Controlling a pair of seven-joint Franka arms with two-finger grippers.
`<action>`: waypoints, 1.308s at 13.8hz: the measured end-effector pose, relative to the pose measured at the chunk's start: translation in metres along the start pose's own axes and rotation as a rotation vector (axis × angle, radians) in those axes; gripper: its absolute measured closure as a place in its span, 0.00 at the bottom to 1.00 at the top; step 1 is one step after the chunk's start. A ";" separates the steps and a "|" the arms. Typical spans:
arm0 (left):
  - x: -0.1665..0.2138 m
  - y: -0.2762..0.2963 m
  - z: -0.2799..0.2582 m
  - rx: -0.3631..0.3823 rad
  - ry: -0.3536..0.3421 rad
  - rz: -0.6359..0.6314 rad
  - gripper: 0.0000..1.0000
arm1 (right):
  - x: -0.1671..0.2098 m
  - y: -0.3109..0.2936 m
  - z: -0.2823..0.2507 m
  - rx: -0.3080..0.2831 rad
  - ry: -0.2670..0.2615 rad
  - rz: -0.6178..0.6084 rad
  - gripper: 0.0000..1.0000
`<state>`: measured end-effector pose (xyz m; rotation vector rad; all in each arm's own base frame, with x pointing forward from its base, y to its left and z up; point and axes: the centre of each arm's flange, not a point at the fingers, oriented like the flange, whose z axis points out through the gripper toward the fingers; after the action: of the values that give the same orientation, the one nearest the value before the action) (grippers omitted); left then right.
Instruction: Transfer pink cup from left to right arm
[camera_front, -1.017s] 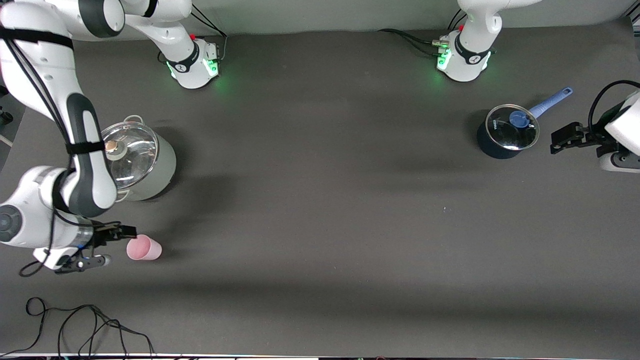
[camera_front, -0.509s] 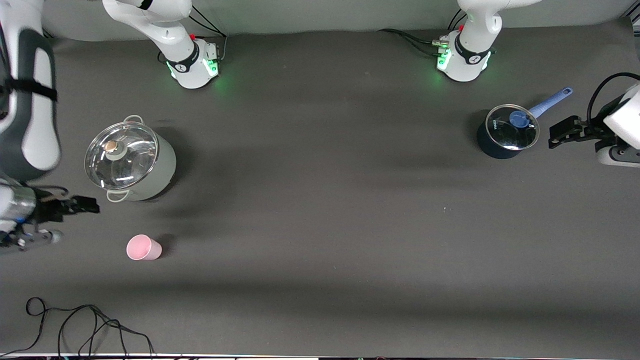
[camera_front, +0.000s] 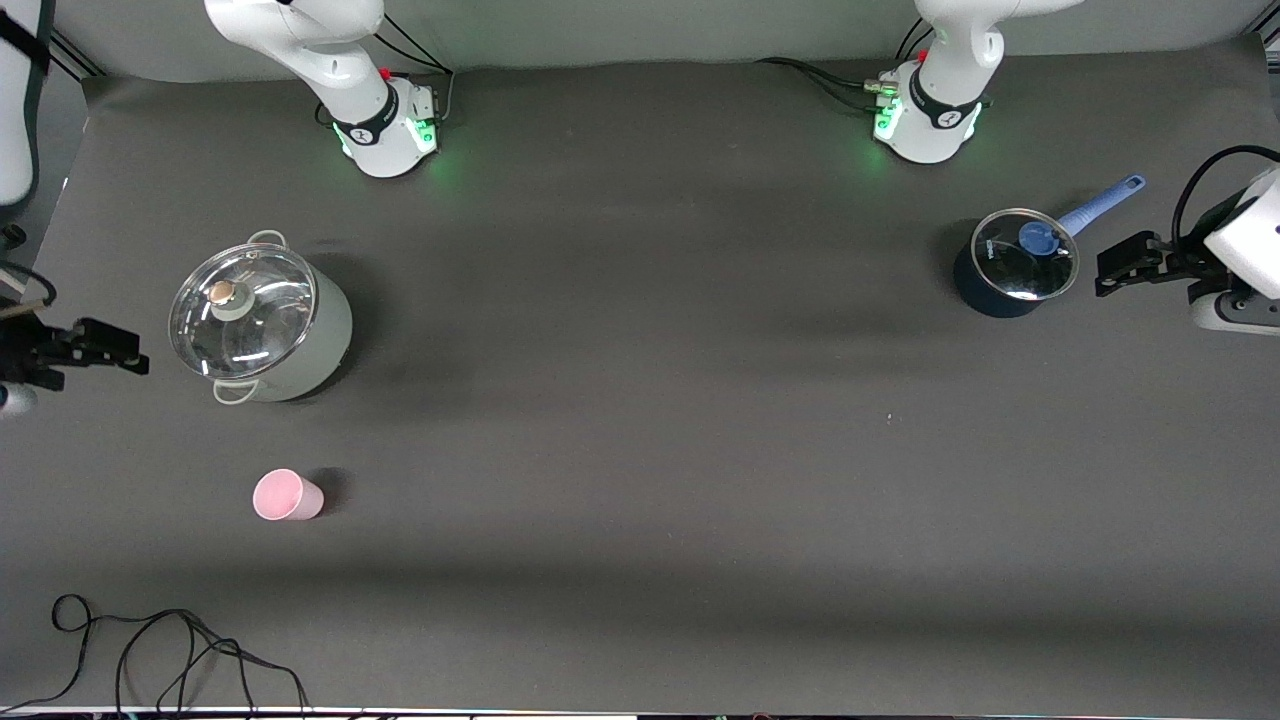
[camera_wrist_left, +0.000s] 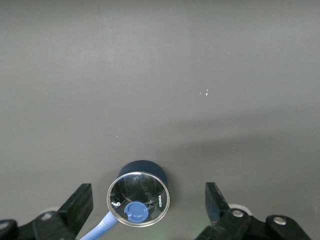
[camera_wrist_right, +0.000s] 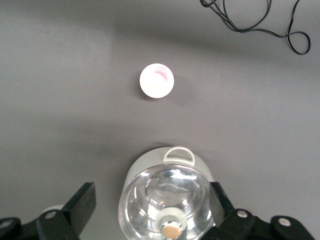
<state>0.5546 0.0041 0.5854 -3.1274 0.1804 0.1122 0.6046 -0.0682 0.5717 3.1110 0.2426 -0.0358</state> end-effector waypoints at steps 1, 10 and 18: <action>0.000 -0.001 0.000 -0.001 0.000 -0.002 0.00 | -0.008 -0.004 -0.004 0.005 0.002 0.007 0.00; 0.001 -0.005 0.001 -0.005 0.000 -0.009 0.00 | -0.032 -0.025 -0.008 0.014 0.046 0.092 0.00; 0.009 0.004 -0.003 -0.002 0.011 0.007 0.00 | -0.032 -0.028 -0.029 0.013 0.092 0.186 0.00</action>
<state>0.5634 -0.0009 0.5876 -3.1304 0.1920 0.0955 0.5692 -0.0445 0.6009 3.1368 -0.0471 0.1087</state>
